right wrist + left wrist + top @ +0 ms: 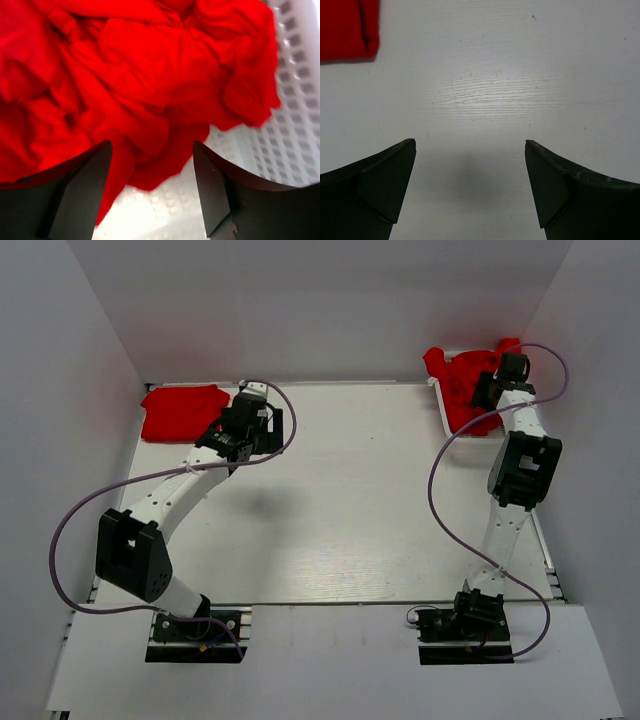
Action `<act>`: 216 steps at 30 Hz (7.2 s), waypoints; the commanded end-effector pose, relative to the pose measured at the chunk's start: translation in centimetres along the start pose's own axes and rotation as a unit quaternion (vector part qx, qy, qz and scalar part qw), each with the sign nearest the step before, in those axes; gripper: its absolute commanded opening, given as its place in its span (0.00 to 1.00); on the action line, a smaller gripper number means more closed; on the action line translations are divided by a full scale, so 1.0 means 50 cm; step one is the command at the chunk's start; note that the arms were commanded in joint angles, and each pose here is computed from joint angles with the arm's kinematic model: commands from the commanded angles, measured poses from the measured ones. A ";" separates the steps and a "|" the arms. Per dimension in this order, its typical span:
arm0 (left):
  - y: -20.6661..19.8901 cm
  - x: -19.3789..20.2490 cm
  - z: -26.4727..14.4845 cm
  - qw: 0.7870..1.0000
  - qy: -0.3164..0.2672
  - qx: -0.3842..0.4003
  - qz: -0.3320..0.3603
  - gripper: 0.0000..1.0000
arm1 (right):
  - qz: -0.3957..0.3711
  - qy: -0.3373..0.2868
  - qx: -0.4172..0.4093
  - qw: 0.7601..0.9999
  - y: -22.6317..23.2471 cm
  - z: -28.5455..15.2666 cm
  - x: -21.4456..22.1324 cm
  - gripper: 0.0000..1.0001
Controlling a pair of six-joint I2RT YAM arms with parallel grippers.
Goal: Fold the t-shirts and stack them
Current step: Grab crumpled tshirt from bin with the right arm, then move the tshirt to the center of the board, then flatten out the tshirt
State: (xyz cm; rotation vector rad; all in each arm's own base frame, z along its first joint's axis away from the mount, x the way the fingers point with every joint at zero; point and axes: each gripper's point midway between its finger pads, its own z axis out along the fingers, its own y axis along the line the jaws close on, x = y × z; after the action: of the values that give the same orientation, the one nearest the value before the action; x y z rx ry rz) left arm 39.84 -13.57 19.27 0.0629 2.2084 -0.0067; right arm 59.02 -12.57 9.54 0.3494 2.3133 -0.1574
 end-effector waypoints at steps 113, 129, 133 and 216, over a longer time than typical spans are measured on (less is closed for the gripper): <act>0.107 0.023 -0.098 0.987 0.057 -0.107 -0.102 1.00 | -0.101 -0.006 -0.405 0.909 0.617 -0.482 0.281 0.00; 0.020 0.219 -0.066 0.979 0.160 0.015 -0.127 1.00 | -0.112 -0.039 -0.325 0.938 0.568 -0.464 0.237 0.90; -0.012 0.259 -0.066 0.973 0.185 0.052 -0.130 1.00 | -0.115 -0.057 -0.299 0.946 0.534 -0.476 0.233 0.90; 0.146 -0.442 -0.597 0.906 -0.419 0.031 -0.051 0.00 | 0.092 -0.515 -0.058 0.850 0.040 -1.162 -0.222 0.00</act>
State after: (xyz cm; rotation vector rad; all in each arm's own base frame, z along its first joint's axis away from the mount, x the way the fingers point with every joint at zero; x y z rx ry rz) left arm 32.25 -7.00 49.84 -0.1339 1.4889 -0.1320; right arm 31.81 3.77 52.30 0.2413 1.3407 -0.0244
